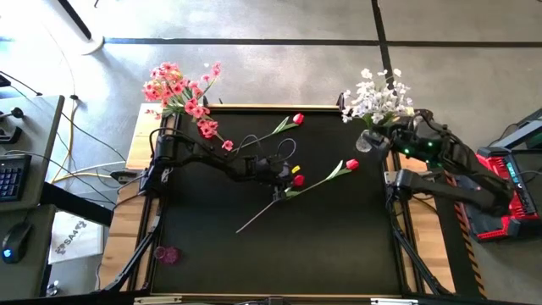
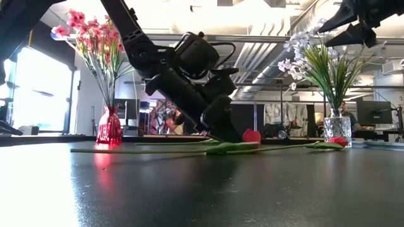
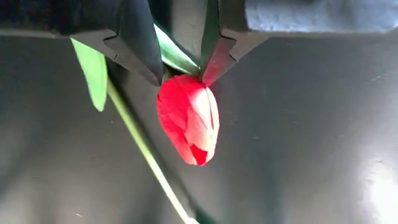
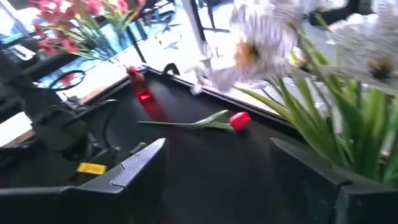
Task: Sort flowers into vase by color
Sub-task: Put the center red flower into the violet vase
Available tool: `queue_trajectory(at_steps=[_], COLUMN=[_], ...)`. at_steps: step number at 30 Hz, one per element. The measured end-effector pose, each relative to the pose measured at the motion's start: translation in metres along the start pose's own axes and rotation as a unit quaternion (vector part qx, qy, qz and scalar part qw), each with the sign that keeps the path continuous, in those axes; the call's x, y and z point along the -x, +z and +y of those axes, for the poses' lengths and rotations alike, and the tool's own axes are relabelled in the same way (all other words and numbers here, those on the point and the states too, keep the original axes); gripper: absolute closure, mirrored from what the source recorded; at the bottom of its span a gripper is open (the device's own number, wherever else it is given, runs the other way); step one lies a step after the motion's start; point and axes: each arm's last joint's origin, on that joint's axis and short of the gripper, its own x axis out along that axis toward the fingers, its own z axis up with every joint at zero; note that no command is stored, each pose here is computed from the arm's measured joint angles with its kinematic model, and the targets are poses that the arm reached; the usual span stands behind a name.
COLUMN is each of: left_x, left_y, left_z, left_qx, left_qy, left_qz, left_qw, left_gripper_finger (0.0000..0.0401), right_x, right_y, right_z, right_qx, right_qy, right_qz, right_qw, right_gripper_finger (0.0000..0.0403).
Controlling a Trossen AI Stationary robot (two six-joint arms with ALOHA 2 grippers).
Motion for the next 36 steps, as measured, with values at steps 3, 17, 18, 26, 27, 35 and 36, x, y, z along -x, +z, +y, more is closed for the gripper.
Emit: queue_trajectory(at_steps=[3, 17, 18, 26, 27, 35, 36], left_x=[0.000, 0.041, 0.047, 0.064, 0.064, 0.069, 0.069], left_y=[-0.001, 0.034, 0.036, 0.029, 0.025, 0.008, 0.008], left_z=[-0.001, -0.001, -0.001, -0.020, -0.023, -0.049, -0.052], left_qx=[0.003, 0.011, 0.012, 0.038, 0.050, 0.122, 0.126], left_qy=[-0.004, 0.044, 0.046, 0.036, 0.036, 0.081, 0.079], left_qz=[0.006, -0.023, -0.017, 0.061, 0.078, 0.138, 0.135], left_qw=[1.000, 0.999, 0.999, 0.997, 0.995, 0.980, 0.980], left_gripper_finger=[0.0315, 0.0339, 0.0333, 0.0288, 0.0285, 0.0274, 0.0273], right_x=[0.000, 0.003, 0.004, 0.008, 0.008, 0.003, 0.001], right_y=[0.001, 0.005, 0.005, 0.011, 0.011, 0.009, 0.008], right_z=[0.003, 0.015, 0.017, 0.027, 0.028, 0.034, 0.036], right_qx=[0.001, 0.050, 0.058, 0.103, 0.104, 0.124, 0.128], right_qy=[0.017, 0.107, 0.124, 0.192, 0.197, 0.213, 0.212], right_qz=[-0.004, -0.023, -0.024, -0.061, -0.062, -0.044, -0.039], right_qw=[1.000, 0.993, 0.990, 0.974, 0.973, 0.968, 0.968], right_gripper_finger=[0.0140, 0.0140, 0.0140, 0.0140, 0.0140, 0.0140, 0.0140])
